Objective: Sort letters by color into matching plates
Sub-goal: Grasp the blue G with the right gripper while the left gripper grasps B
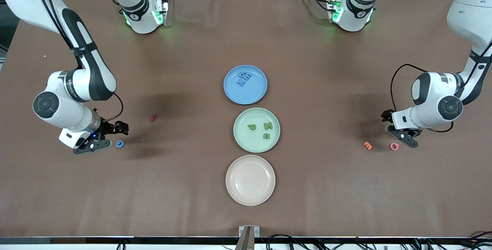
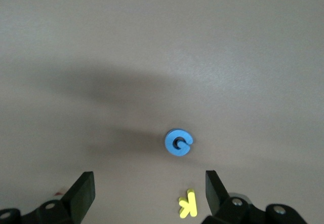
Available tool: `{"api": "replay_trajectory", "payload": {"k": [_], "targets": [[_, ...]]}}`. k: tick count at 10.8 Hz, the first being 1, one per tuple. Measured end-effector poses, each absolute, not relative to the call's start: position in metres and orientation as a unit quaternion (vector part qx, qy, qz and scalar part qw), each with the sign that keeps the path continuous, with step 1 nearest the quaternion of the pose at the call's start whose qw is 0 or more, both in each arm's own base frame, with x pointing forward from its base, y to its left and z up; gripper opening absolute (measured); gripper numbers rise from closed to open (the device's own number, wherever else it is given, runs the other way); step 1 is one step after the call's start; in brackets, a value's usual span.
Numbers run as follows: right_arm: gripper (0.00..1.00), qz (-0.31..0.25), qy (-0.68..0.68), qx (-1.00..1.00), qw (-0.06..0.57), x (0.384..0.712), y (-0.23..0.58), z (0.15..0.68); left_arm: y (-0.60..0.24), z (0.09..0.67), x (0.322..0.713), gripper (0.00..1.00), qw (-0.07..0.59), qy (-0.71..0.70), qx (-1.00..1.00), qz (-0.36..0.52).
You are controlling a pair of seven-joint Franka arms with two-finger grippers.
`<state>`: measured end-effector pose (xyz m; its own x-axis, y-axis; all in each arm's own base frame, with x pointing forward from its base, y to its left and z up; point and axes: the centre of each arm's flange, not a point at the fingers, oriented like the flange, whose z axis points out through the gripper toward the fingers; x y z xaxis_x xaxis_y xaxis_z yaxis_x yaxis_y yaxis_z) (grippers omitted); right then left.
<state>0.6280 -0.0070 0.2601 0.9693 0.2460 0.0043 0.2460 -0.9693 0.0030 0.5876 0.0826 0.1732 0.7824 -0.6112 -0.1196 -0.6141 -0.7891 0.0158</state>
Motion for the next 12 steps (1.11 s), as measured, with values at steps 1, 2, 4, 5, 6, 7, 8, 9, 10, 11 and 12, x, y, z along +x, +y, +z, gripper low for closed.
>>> {"api": "replay_trajectory", "payload": {"k": [1,2,4,5,6,7,8,9,10,11,12], "targets": [[0.97,0.005,0.120,0.993,0.002,0.632,-0.012,0.255,0.083,0.173,0.587,1.00,0.012,0.324,-0.944,0.059],[0.96,0.013,0.115,0.993,0.003,0.636,-0.018,0.248,0.083,0.173,0.587,1.00,0.012,0.324,-0.944,0.060],[0.94,0.029,0.106,0.994,0.006,0.639,-0.036,0.231,0.083,0.173,0.587,1.00,0.013,0.325,-0.944,0.059],[0.93,0.030,0.109,0.994,0.010,0.639,-0.040,0.224,0.083,0.173,0.588,1.00,0.016,0.328,-0.943,0.058],[0.86,0.031,0.115,0.993,0.014,0.640,-0.040,0.218,0.083,0.172,0.588,1.00,0.017,0.330,-0.942,0.054],[0.83,0.031,0.119,0.992,0.014,0.640,-0.039,0.212,0.083,0.171,0.588,1.00,0.017,0.330,-0.942,0.052],[0.80,0.030,0.120,0.992,0.014,0.639,-0.038,0.207,0.083,0.170,0.587,1.00,0.016,0.330,-0.942,0.052],[0.79,0.030,0.122,0.992,0.014,0.639,-0.037,0.204,0.083,0.170,0.587,1.00,0.016,0.330,-0.943,0.051],[0.78,0.029,0.123,0.992,0.015,0.640,-0.037,0.203,0.084,0.170,0.587,0.95,0.017,0.323,-0.945,0.051],[0.76,0.033,0.124,0.992,0.016,0.640,-0.038,0.203,0.084,0.170,0.587,0.81,0.018,0.309,-0.950,0.050],[0.76,0.038,0.127,0.991,0.019,0.641,-0.038,0.203,0.085,0.172,0.587,0.67,0.020,0.291,-0.955,0.048]]}}
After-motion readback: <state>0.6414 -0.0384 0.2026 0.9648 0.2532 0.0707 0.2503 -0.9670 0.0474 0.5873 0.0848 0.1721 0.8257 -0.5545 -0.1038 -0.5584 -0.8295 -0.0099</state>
